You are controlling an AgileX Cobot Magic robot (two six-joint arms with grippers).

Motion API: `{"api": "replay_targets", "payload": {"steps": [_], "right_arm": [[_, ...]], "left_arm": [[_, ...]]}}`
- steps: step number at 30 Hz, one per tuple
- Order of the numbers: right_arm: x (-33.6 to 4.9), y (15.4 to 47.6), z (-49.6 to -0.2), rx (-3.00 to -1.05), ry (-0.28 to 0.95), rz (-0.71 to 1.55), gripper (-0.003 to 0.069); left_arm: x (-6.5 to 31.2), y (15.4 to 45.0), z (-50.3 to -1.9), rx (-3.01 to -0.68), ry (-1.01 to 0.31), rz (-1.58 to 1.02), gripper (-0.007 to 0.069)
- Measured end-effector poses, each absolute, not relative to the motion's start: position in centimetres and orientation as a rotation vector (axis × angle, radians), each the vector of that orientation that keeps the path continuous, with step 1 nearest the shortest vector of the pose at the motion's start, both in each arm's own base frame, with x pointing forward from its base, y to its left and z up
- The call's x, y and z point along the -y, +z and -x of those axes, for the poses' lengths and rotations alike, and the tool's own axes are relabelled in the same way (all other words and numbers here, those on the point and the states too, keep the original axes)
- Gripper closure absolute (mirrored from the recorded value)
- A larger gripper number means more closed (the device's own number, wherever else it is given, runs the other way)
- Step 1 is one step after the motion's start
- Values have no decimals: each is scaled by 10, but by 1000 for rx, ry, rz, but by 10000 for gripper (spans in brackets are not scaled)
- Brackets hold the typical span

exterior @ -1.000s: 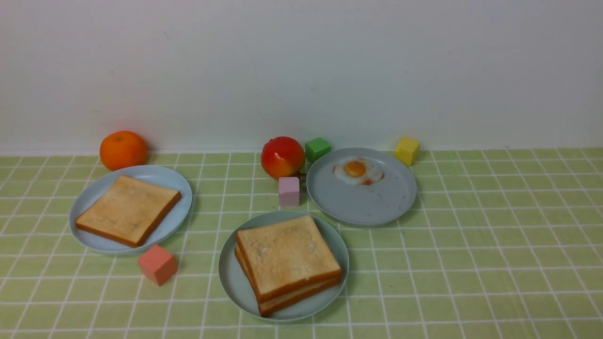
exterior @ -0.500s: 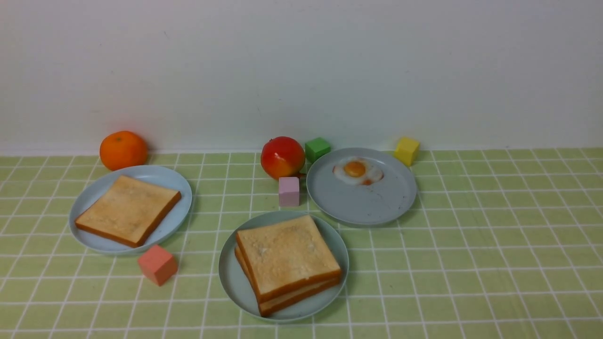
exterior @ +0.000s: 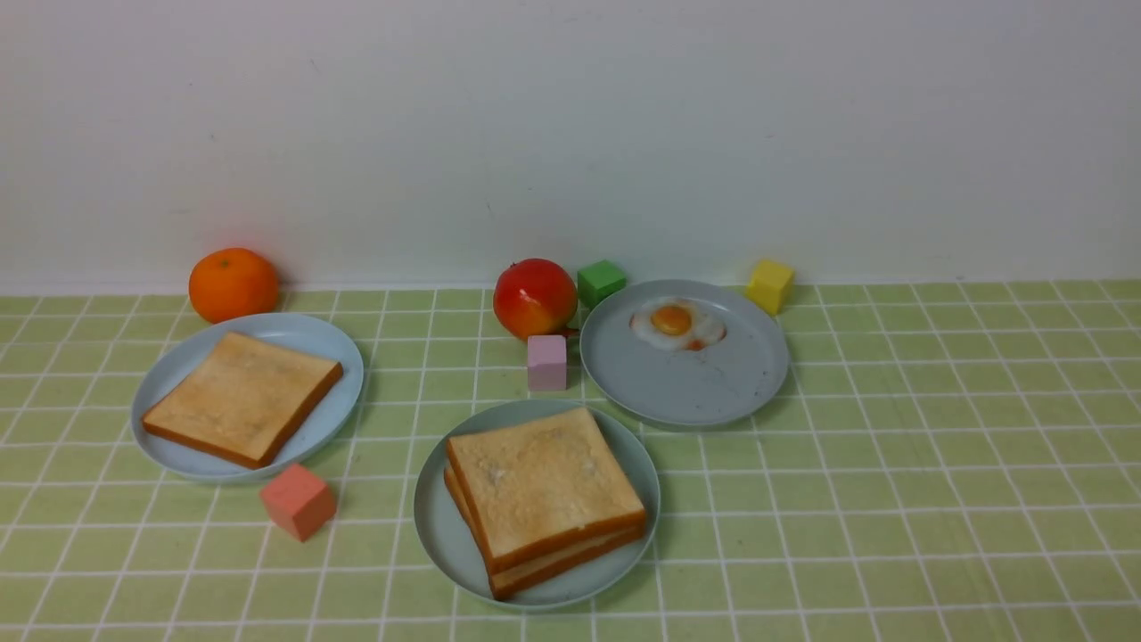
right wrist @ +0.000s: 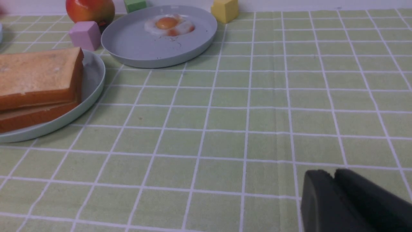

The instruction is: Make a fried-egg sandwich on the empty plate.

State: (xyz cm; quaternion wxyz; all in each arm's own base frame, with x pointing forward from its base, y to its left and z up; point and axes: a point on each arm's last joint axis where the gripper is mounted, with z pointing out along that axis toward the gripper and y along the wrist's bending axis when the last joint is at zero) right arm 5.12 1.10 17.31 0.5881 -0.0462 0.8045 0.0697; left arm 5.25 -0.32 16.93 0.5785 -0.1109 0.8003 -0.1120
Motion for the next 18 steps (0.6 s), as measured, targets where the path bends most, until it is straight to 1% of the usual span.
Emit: {"api": "replay_targets", "payload": {"steps": [18], "right_arm": [[-11,173,-51,-1874,163,107,556]], "left_arm": [[3,169,-52,-1872,-262,259,621]]}}
